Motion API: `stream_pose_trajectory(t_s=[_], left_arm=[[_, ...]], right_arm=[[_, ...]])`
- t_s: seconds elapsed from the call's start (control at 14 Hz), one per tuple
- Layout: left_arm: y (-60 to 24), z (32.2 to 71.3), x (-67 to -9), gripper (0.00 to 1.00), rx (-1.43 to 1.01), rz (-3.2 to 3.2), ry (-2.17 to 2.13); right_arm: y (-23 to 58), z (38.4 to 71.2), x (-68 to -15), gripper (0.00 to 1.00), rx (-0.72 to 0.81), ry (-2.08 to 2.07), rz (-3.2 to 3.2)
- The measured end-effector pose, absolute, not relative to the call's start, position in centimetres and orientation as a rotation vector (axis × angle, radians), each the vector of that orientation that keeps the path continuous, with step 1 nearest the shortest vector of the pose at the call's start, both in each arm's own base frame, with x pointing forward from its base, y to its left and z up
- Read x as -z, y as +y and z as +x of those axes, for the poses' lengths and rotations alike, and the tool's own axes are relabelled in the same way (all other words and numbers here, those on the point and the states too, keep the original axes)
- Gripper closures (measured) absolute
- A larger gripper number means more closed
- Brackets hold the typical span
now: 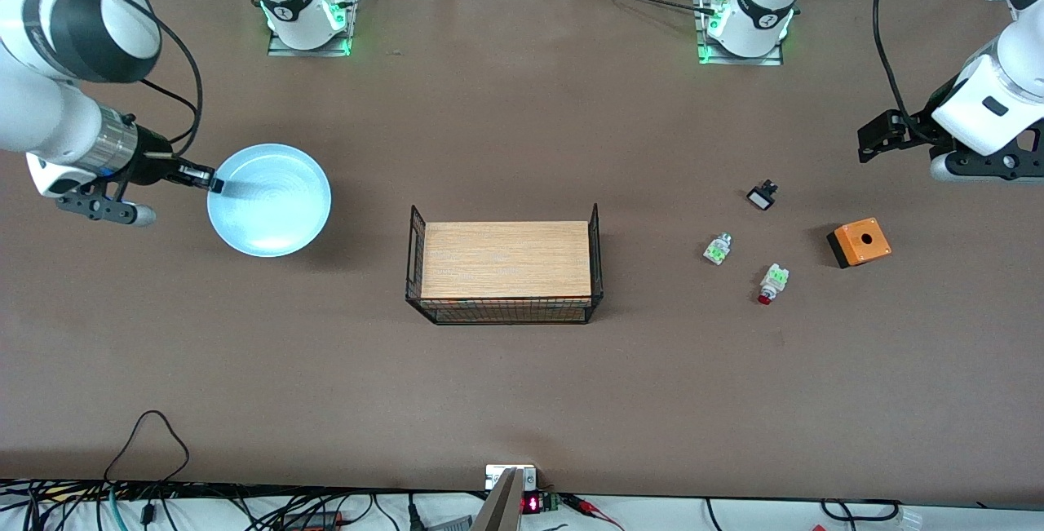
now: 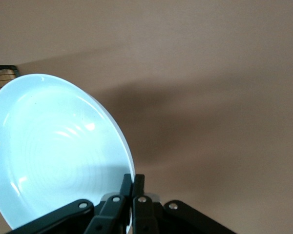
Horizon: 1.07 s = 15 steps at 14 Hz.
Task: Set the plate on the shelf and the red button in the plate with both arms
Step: 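Lift the plate with the right gripper and carry it over the wooden box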
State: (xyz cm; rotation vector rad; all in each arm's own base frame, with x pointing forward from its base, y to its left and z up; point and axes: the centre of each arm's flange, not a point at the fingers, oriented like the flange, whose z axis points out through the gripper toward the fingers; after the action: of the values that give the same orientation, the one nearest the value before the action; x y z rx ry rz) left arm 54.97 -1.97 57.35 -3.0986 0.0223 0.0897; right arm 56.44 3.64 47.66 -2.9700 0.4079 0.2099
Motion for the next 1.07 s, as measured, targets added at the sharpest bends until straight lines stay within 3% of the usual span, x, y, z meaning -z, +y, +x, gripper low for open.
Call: stream_pose_trajectory(t_s=[0.5, 0.79, 1.07], left_arm=[[-2.0, 55.0, -57.4, 0.00, -0.090, -3.099, 0.022], [-2.0, 55.0, -57.4, 0.00, -0.090, -3.099, 0.022], [-2.0, 55.0, -57.4, 0.00, -0.088, -3.099, 0.023]], right_arm=[[19.0, 54.6, -54.9, 0.97, -0.283, 0.810, -2.843], [28.6, 53.6, -54.2, 0.97, -0.317, 1.000, -2.818], [34.7, 55.0, -51.6, 0.97, -0.263, 1.158, -2.738]])
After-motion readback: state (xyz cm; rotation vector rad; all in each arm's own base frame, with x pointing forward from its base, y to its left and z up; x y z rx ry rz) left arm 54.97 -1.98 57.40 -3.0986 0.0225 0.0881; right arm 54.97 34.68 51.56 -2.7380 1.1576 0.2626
